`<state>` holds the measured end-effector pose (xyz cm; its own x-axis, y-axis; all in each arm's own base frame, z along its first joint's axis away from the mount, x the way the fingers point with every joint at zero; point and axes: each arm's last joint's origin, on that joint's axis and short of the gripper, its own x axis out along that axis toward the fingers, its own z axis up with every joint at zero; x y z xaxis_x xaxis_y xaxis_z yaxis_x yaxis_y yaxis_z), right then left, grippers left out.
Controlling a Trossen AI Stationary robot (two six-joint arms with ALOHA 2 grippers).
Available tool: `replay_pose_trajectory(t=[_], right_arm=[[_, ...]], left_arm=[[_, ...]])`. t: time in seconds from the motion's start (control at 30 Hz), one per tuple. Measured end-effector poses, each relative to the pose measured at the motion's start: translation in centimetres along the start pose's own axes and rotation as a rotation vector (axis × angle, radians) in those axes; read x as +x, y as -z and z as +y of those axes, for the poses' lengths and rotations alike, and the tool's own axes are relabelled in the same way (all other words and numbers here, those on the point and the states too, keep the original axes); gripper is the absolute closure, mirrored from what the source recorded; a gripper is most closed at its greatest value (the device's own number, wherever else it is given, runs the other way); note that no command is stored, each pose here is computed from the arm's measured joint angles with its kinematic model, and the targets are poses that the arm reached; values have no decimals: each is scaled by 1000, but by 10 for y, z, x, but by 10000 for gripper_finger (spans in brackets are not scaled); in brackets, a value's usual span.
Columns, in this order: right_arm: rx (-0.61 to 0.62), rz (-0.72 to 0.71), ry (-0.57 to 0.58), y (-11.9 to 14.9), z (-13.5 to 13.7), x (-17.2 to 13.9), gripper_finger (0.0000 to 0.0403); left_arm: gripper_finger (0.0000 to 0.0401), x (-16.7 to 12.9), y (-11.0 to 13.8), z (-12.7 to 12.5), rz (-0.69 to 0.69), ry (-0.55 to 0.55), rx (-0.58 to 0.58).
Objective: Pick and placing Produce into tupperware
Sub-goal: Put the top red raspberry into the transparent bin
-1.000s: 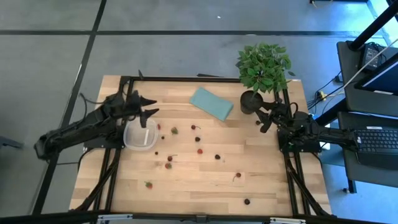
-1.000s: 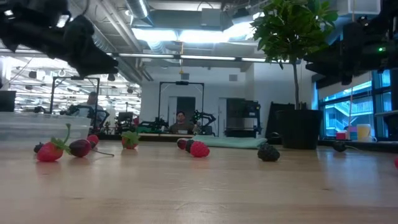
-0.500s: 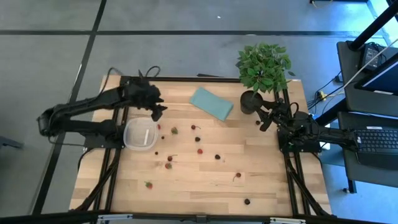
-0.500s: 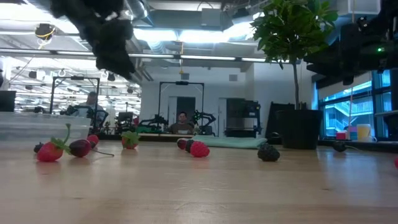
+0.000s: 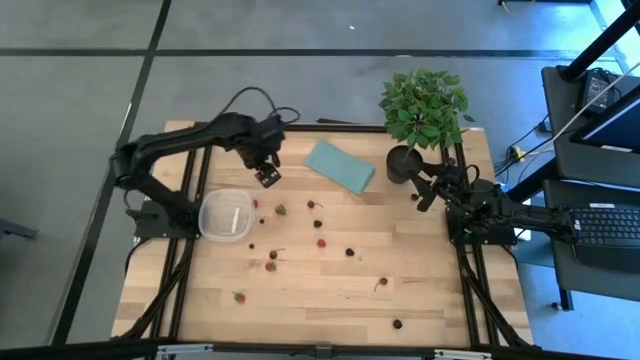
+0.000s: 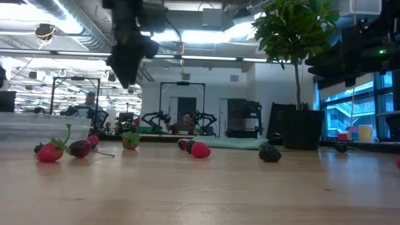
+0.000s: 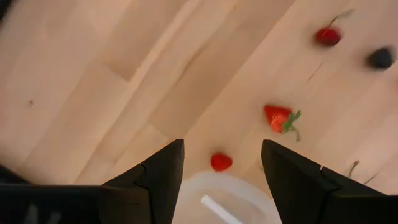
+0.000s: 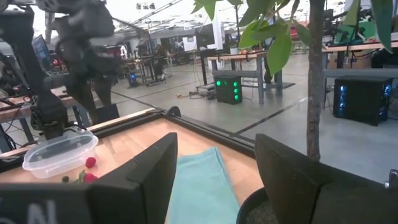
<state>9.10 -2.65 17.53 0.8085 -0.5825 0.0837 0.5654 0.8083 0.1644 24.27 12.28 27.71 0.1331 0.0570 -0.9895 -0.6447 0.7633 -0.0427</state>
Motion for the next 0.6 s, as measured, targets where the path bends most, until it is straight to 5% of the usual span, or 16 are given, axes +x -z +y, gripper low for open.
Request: replay_pose_trajectory(t=[0.6], right_arm=[[-3,14,1,1,0,0,186]], left_arm=[[193,81,-14,-36,370,-75,101]])
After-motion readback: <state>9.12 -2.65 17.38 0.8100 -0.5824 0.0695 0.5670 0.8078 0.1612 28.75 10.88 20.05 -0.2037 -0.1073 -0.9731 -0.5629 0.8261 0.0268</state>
